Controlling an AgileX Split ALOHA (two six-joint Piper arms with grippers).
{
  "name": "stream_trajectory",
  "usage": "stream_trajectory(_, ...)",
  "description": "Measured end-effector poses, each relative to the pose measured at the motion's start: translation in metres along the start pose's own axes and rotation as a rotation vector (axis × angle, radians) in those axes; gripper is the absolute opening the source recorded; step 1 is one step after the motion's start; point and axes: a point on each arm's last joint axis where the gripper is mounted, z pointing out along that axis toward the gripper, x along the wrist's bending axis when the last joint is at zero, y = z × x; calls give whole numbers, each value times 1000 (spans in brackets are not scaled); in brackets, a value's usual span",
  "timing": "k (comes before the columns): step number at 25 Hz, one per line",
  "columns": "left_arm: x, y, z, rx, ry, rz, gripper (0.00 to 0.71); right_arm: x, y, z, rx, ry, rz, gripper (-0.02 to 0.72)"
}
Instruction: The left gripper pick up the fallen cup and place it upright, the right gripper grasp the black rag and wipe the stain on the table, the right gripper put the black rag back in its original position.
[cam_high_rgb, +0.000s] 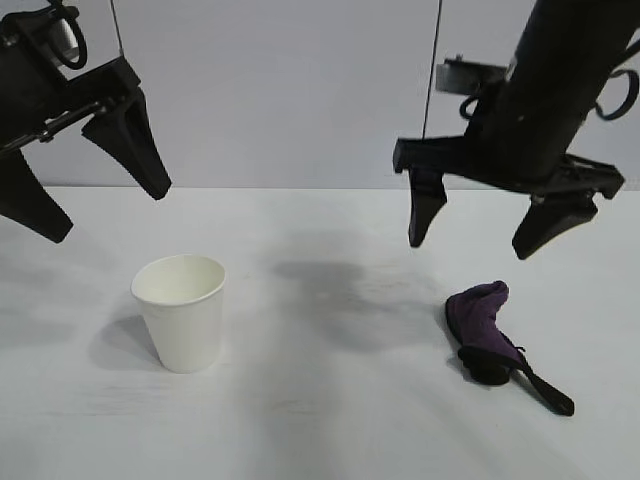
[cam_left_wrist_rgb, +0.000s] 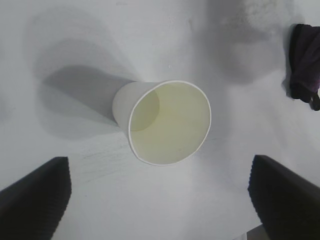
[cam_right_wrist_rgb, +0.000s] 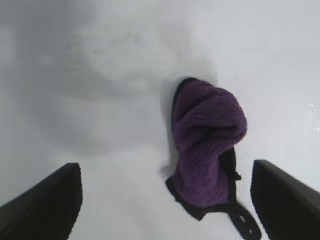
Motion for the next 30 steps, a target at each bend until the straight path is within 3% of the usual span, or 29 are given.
stream_trajectory(7, -1, 0, 0, -2, -7, -5, 693, -9, 2, -30, -52, 29, 49, 633)
stream_trajectory(30, -3, 3, 0, -28, -36, -30, 693, -9, 2, -29, -50, 35, 54, 633)
